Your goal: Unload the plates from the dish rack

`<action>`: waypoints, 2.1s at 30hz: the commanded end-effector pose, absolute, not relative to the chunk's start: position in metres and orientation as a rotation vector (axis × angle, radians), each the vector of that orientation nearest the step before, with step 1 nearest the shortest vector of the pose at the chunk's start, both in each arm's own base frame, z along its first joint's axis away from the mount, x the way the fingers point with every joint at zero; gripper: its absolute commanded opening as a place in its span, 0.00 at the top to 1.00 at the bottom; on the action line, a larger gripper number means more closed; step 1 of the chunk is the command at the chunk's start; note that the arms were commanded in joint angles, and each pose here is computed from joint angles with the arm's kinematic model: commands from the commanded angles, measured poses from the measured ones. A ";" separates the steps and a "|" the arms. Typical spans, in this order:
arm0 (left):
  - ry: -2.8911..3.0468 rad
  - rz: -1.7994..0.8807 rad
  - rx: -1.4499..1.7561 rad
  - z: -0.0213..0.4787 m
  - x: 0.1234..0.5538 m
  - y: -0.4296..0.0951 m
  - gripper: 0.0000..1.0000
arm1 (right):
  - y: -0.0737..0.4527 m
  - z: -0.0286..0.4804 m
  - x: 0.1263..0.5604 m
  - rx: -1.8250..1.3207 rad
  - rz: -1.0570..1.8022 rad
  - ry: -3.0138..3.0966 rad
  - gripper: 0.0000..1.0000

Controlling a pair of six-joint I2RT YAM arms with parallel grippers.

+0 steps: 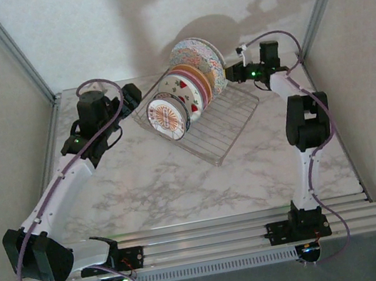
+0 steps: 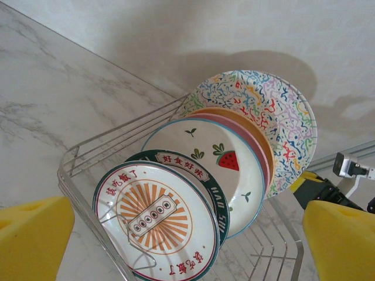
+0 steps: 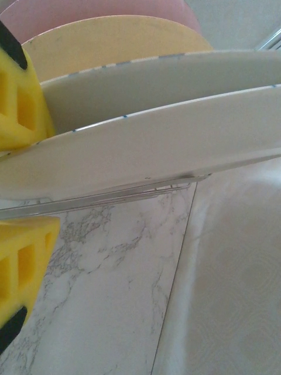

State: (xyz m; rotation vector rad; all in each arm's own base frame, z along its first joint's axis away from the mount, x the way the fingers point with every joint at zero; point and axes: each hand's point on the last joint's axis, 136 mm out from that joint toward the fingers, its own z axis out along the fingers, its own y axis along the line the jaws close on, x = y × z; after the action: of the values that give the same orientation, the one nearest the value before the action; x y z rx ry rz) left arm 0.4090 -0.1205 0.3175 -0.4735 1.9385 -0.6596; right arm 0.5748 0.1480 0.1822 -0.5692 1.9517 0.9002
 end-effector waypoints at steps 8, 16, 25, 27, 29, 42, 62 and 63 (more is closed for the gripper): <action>1.929 -0.658 -0.429 0.330 0.411 -0.124 0.01 | 0.169 0.182 0.584 -0.591 0.909 1.929 0.74; 1.929 -0.669 -0.436 0.328 0.412 -0.125 0.01 | 0.178 0.195 0.575 -0.638 0.891 1.914 0.91; 1.917 -0.684 -0.449 0.328 0.410 -0.125 0.01 | 0.179 0.227 0.571 -0.631 0.784 1.859 0.97; 1.915 -0.687 -0.453 0.328 0.410 -0.125 0.01 | 0.177 0.235 0.570 -0.624 0.760 1.846 1.00; 1.911 -0.689 -0.455 0.329 0.409 -0.125 0.01 | 0.174 0.244 0.570 -0.609 0.725 1.834 1.00; 1.887 -0.718 -0.467 0.332 0.410 -0.126 0.01 | 0.151 0.283 0.563 -0.543 0.525 1.780 1.00; 1.836 -0.896 -0.410 0.346 0.423 -0.162 0.02 | 0.097 0.344 0.536 -0.407 0.322 1.709 1.00; 1.837 -0.906 -0.402 0.347 0.424 -0.167 0.02 | 0.093 0.348 0.534 -0.394 0.309 1.707 1.00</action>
State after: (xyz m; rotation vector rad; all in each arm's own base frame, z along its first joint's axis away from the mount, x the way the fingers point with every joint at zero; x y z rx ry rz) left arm 0.4212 -0.1493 0.3366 -0.4407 1.8628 -0.8322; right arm 0.5424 0.1037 0.2960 -0.4247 1.8371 0.3606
